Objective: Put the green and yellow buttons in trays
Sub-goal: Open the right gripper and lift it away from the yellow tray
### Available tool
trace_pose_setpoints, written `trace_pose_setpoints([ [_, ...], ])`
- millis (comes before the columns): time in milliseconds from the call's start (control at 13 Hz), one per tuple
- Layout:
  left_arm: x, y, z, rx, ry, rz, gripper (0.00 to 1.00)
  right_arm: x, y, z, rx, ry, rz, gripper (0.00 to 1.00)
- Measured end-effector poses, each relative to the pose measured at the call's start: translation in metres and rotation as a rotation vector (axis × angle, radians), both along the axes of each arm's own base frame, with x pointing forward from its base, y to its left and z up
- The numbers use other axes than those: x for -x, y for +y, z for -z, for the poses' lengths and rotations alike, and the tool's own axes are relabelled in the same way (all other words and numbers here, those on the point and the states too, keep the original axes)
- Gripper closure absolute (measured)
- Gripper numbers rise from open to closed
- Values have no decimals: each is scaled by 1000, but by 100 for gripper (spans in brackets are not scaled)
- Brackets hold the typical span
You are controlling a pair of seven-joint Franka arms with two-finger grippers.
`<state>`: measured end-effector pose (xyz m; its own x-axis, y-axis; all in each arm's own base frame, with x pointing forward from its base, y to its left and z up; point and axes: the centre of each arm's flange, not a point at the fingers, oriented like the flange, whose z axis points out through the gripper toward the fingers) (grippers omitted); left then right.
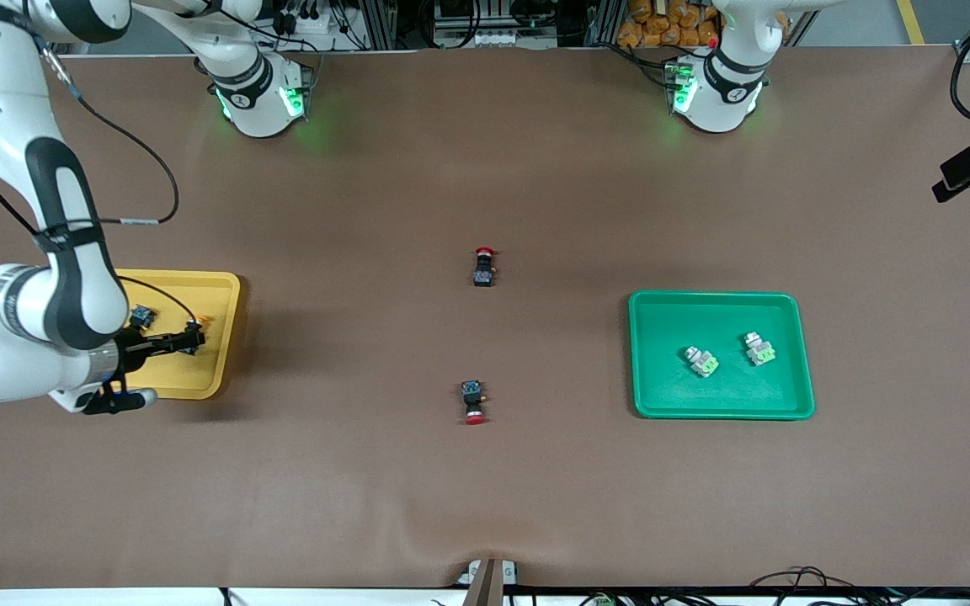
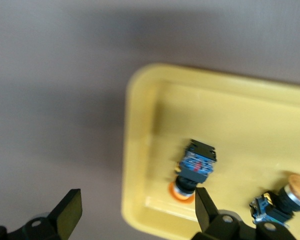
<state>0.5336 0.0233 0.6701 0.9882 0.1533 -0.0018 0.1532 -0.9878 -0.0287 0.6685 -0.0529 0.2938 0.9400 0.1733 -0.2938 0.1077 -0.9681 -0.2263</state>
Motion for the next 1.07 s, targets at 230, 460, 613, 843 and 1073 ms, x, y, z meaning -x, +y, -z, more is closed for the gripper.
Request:
trace_pose_setpoints([
  [230, 0, 0, 0, 0, 0, 1, 0, -26, 40, -104, 9, -140, -67, 0],
  [460, 0, 0, 0, 0, 0, 1, 0, -40, 47, -168, 34, -258, -79, 0],
  [613, 0, 0, 0, 0, 0, 1, 0, -43, 46, -195, 79, -307, -79, 0],
  [843, 0, 0, 0, 0, 1, 0, 0, -27, 64, -260, 94, -377, -102, 0],
  [1073, 0, 0, 0, 0, 1, 0, 0, 1, 52, -308, 101, -362, -78, 0],
])
